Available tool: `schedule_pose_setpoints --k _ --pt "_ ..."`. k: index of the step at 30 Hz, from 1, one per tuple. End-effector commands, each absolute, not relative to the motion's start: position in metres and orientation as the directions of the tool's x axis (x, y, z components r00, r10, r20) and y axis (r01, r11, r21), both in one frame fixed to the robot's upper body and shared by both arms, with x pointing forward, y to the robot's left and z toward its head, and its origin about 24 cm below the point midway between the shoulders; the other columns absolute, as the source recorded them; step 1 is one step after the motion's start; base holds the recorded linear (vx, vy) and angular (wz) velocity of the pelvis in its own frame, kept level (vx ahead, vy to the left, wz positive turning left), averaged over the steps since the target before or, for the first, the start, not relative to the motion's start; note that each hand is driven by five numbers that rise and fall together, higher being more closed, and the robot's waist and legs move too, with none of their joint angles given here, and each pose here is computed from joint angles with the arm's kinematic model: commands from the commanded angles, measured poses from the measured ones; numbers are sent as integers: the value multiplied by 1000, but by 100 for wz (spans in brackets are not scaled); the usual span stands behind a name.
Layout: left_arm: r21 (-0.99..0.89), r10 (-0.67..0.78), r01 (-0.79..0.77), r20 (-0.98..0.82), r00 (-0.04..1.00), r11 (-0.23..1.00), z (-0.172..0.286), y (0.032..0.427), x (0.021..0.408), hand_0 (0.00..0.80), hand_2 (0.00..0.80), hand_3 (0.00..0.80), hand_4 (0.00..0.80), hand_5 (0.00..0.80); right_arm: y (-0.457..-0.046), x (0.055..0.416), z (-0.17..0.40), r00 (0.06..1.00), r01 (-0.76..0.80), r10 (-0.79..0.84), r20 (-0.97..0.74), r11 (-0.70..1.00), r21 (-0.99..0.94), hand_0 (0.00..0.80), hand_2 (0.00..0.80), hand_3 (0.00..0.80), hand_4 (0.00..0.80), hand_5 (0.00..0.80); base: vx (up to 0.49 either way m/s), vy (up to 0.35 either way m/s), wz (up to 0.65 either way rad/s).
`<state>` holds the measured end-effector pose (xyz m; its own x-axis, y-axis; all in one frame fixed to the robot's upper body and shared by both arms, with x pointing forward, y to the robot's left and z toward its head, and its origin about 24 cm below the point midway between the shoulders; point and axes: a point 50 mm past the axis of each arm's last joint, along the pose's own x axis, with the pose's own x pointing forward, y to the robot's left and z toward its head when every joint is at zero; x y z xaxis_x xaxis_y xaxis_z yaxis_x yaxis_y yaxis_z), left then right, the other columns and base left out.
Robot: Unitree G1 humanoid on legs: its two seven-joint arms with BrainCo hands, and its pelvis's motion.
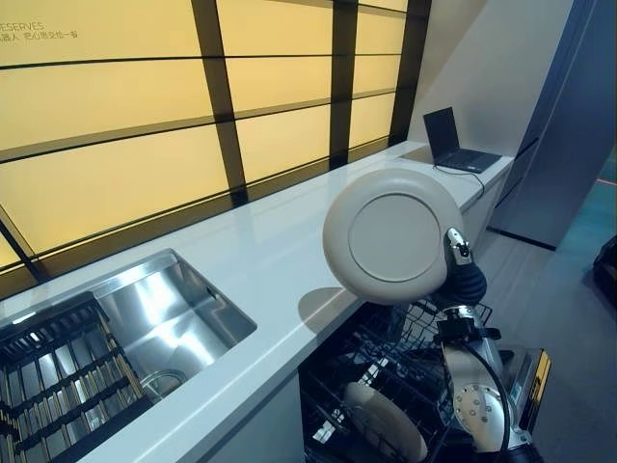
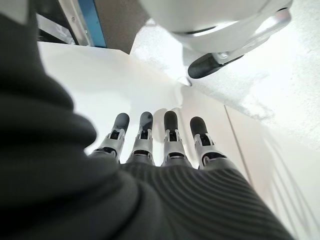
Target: Take plates into dishwasher
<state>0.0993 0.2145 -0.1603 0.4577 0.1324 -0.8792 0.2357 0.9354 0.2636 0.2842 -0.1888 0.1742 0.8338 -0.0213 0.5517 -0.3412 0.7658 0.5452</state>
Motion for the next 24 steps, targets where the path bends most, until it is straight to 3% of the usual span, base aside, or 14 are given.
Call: schedule_pose_setpoints --k 1,7,15,20,24 --pt "300 154 227 -853 499 926 -155 226 111 0 0 0 0 0 -216 274 201 713 -251 -135 688 867 431 800 800 800 800 800 0 0 0" --pt "298 161 215 -857 489 930 -156 228 105 0 0 0 0 0 -252 260 207 646 45 -209 734 970 237 800 800 800 800 800 23 12 -2" --pt "297 168 204 -859 484 933 -156 227 107 0 0 0 0 0 -268 240 221 515 391 -225 828 920 7 800 800 800 800 800 2 4 -2" --pt "301 171 204 -858 484 932 -155 228 110 0 0 0 0 0 -277 239 222 549 608 -135 825 742 -283 800 800 800 800 800 0 0 0" --pt "307 175 209 -859 481 929 -155 228 110 0 0 0 0 0 -283 240 221 616 643 -50 786 609 -465 800 800 800 800 800 0 0 0"
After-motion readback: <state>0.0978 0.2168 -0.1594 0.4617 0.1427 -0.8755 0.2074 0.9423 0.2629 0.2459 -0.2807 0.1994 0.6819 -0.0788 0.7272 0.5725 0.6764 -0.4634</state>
